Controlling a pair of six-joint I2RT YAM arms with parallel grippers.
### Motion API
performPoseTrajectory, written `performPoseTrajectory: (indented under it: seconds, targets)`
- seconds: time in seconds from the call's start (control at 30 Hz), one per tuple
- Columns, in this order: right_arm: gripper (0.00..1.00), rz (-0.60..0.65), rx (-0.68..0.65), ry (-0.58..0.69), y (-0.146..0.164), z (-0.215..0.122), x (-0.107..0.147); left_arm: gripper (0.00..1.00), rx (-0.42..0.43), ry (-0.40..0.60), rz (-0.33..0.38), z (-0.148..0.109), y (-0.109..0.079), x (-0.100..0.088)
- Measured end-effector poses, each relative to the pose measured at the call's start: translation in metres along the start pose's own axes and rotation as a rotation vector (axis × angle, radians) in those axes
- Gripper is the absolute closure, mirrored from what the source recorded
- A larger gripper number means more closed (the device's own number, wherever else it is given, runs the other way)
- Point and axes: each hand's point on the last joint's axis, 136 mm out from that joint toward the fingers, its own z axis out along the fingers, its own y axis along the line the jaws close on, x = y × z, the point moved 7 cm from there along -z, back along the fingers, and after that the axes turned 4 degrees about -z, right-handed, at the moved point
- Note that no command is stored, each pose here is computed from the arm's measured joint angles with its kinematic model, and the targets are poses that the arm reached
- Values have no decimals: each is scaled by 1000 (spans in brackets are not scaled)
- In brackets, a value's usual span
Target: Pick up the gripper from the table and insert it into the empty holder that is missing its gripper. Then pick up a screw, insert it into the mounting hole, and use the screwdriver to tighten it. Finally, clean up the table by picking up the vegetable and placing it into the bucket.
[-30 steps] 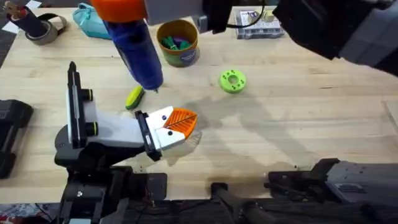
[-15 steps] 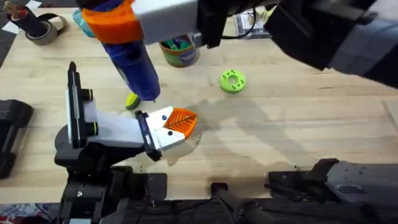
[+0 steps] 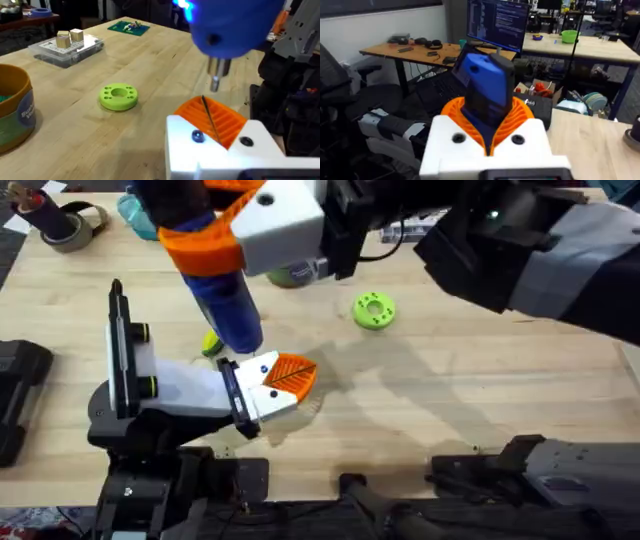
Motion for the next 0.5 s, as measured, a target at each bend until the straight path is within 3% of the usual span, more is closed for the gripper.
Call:
performPoseTrajectory:
  seconds: [0.5]
  targets:
    - [978, 14, 0, 2, 4, -3, 18, 996, 0, 0, 0, 0, 0, 0]
